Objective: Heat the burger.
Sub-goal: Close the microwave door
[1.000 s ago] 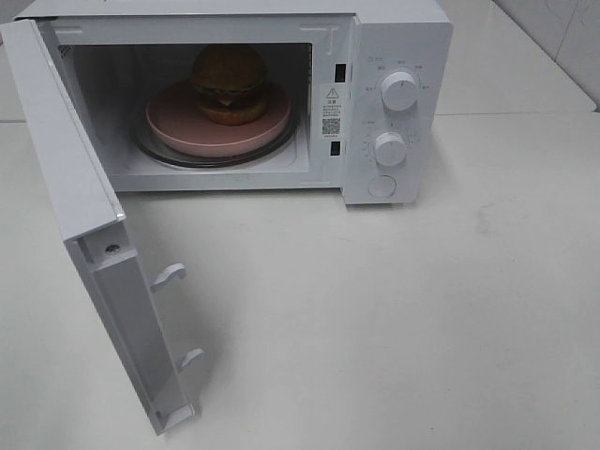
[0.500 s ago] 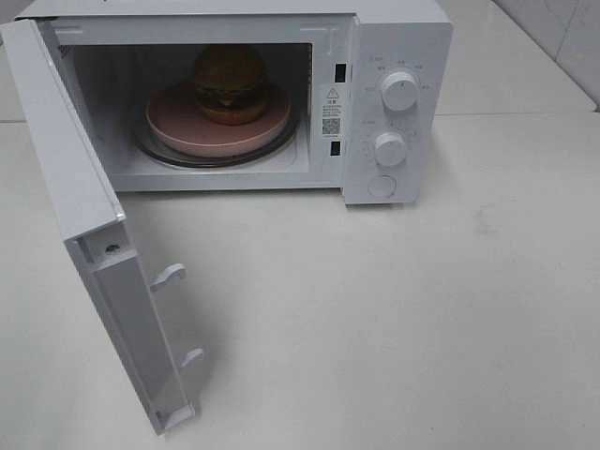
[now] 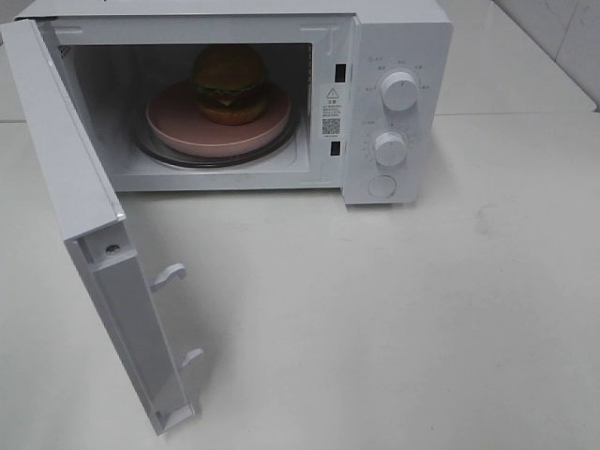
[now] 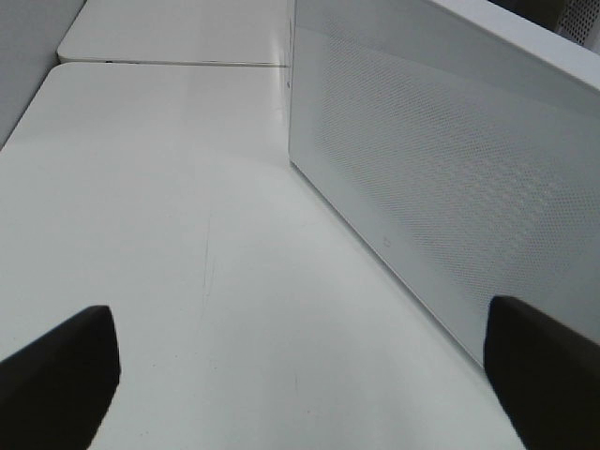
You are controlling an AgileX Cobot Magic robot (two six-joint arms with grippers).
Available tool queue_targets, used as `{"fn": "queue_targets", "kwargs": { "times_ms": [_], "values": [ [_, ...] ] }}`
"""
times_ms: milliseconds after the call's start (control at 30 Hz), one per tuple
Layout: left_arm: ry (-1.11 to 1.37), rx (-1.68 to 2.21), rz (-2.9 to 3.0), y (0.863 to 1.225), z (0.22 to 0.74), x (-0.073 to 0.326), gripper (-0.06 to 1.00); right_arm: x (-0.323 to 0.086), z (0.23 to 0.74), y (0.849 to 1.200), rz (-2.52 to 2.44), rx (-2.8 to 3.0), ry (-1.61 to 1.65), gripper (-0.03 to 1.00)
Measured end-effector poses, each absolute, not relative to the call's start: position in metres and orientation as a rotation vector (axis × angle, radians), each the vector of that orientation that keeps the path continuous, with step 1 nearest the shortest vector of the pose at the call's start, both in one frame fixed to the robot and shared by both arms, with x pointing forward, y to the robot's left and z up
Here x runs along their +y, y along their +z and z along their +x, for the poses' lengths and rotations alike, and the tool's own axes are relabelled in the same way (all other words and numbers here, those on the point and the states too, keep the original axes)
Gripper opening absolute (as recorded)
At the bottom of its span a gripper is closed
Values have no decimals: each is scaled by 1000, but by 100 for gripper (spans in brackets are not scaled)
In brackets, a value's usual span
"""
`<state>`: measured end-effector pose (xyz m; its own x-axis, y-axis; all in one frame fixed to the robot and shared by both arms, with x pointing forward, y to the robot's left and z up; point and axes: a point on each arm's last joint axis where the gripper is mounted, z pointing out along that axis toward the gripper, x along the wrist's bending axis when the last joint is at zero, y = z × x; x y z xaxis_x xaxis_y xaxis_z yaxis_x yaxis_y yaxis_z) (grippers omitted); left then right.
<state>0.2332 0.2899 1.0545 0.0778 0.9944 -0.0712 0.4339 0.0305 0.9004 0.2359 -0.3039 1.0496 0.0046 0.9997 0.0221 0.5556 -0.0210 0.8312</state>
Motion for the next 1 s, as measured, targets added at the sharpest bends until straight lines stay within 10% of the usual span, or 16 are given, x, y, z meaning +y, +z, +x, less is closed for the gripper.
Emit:
{"fn": "queue_targets", "kwargs": {
  "times_ms": [1000],
  "values": [
    [855,1479,1528,1054,233,290,98,-304,228,1049,1663,1516,877,71]
  ]
}}
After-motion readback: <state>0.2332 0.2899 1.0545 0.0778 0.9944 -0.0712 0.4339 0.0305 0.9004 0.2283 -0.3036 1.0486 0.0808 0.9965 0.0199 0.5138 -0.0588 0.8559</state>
